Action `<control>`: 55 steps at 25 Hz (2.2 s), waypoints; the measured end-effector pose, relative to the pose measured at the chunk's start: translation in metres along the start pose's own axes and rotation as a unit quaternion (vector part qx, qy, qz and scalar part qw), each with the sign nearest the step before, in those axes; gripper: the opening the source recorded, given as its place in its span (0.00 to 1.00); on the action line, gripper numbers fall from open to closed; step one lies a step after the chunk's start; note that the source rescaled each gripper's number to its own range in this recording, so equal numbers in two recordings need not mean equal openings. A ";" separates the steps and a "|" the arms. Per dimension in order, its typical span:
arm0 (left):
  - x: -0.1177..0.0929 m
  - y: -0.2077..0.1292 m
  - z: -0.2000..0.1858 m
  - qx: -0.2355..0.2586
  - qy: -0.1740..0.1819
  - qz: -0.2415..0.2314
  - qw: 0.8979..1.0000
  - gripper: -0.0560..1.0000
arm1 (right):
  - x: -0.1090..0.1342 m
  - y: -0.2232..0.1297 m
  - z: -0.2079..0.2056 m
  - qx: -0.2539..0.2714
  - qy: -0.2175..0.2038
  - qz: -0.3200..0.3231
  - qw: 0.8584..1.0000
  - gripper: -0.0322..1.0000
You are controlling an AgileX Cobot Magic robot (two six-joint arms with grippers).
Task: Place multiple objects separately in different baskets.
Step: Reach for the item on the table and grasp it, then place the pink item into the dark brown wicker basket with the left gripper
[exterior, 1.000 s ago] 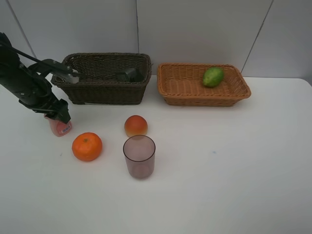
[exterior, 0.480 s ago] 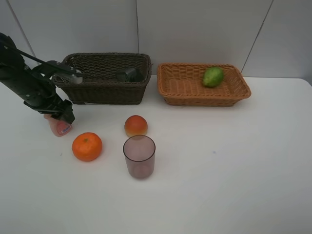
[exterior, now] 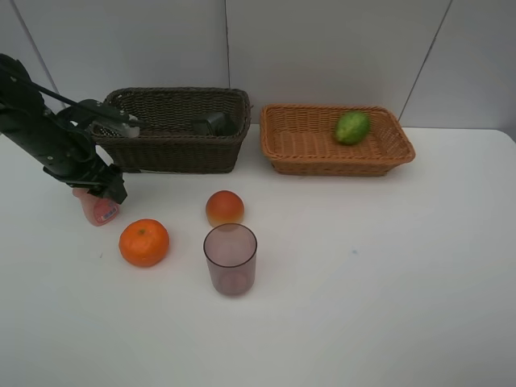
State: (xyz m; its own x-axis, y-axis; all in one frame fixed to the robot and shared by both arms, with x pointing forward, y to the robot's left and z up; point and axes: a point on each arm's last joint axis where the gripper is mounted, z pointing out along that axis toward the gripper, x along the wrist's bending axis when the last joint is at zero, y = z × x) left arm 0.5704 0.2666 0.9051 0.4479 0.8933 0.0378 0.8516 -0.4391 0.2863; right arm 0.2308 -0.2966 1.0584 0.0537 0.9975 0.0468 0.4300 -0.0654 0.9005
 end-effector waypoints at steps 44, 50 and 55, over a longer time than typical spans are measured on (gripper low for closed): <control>-0.013 0.019 -0.037 0.071 -0.056 0.026 0.996 0.45 | 0.000 0.000 0.000 0.000 0.000 0.000 1.000 1.00; -0.014 0.022 -0.078 0.026 -0.038 0.033 0.998 0.45 | 0.000 0.000 0.000 0.000 0.000 0.000 1.000 1.00; -0.017 0.022 -0.110 -0.015 -0.022 0.037 0.999 0.45 | 0.000 0.000 0.000 0.000 0.000 0.000 1.000 1.00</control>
State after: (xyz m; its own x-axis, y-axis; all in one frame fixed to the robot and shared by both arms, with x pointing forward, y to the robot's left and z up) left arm 0.5514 0.2527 1.0155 0.5214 0.8531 0.0175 0.8076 -0.4999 0.3129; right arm 0.2308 -0.2966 1.0584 0.0537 0.9975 0.0468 0.4300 -0.0654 0.9005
